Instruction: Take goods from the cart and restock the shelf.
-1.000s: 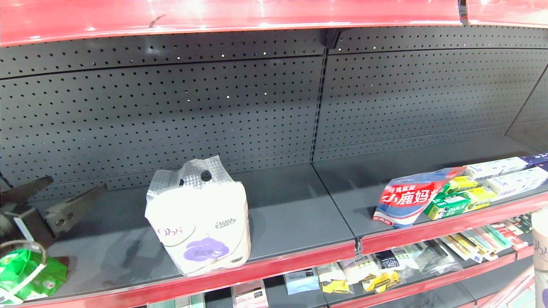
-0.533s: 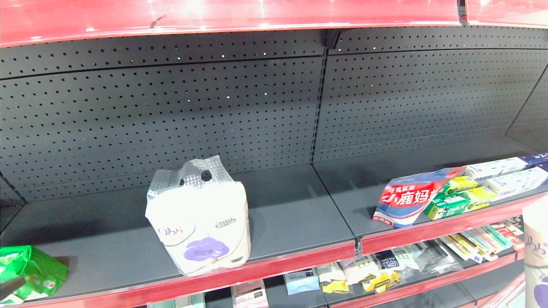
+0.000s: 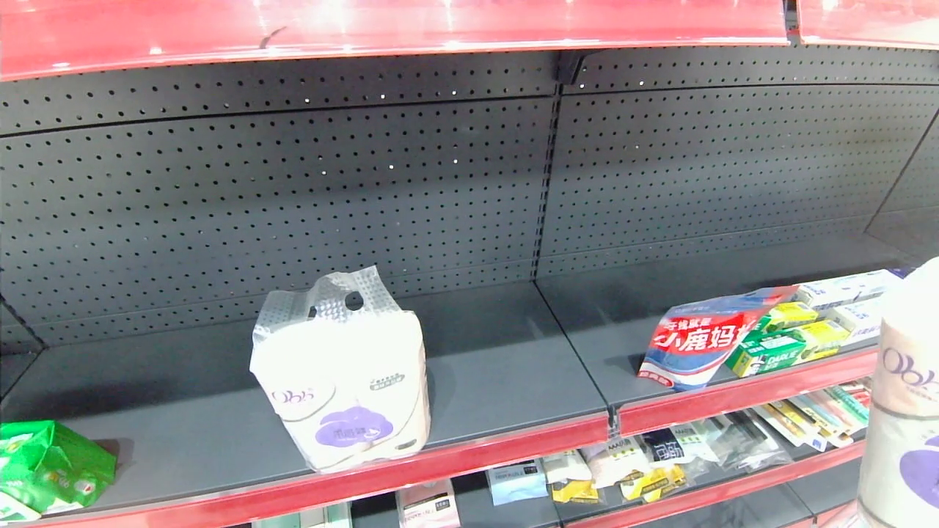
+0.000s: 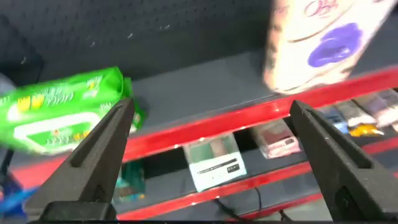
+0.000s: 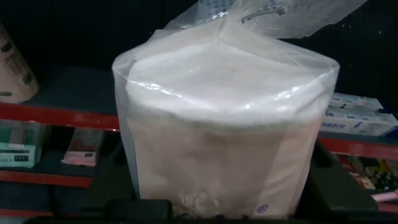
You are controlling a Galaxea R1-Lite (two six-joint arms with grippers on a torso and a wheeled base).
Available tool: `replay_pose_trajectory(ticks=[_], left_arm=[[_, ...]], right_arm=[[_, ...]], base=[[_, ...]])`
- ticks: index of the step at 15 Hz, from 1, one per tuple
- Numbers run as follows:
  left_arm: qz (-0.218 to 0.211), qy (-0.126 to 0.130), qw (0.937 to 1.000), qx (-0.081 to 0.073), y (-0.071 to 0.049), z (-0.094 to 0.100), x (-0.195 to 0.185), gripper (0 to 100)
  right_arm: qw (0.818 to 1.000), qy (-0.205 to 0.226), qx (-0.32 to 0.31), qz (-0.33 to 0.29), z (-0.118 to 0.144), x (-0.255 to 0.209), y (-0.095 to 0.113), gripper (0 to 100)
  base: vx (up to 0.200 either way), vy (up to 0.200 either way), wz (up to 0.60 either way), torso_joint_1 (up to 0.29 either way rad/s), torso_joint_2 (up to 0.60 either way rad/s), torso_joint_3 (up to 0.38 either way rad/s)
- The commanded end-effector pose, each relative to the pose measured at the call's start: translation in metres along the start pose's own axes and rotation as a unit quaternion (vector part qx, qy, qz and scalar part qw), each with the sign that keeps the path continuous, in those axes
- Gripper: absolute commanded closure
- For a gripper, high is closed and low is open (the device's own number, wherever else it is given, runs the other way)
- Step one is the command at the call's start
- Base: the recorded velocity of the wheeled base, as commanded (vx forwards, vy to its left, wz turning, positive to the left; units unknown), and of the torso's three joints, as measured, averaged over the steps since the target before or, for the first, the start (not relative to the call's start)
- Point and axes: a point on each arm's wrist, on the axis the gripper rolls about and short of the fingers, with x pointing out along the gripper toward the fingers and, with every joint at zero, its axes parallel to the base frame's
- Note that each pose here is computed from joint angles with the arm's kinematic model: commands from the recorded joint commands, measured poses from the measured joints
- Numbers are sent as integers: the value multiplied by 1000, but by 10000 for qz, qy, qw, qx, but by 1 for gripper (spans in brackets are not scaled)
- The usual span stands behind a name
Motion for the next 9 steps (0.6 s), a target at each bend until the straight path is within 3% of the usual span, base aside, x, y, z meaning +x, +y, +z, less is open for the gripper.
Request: replay_pose_trajectory(ticks=[1, 4, 7, 9], left_arm=[[10, -117, 9998, -171, 0, -6, 1, 0], [-133, 98, 9997, -155, -1, 4, 12, 0], [436, -256, 9984, -242, -1, 27, 15, 0], [669, -108, 9973, -279, -2, 22, 18, 0]], right_arm=[[9998, 115, -42, 140, 11, 12, -2, 100], [9989, 155, -42, 438, 9, 15, 0, 100], [9989, 181, 35, 442, 9, 16, 0, 100], [9987, 226, 68, 457, 8, 18, 0, 100]], base=[[0, 0, 0, 0, 0, 0], [0, 0, 0, 0, 0, 0], [0, 0, 0, 0, 0, 0], [0, 0, 0, 0, 0, 0]])
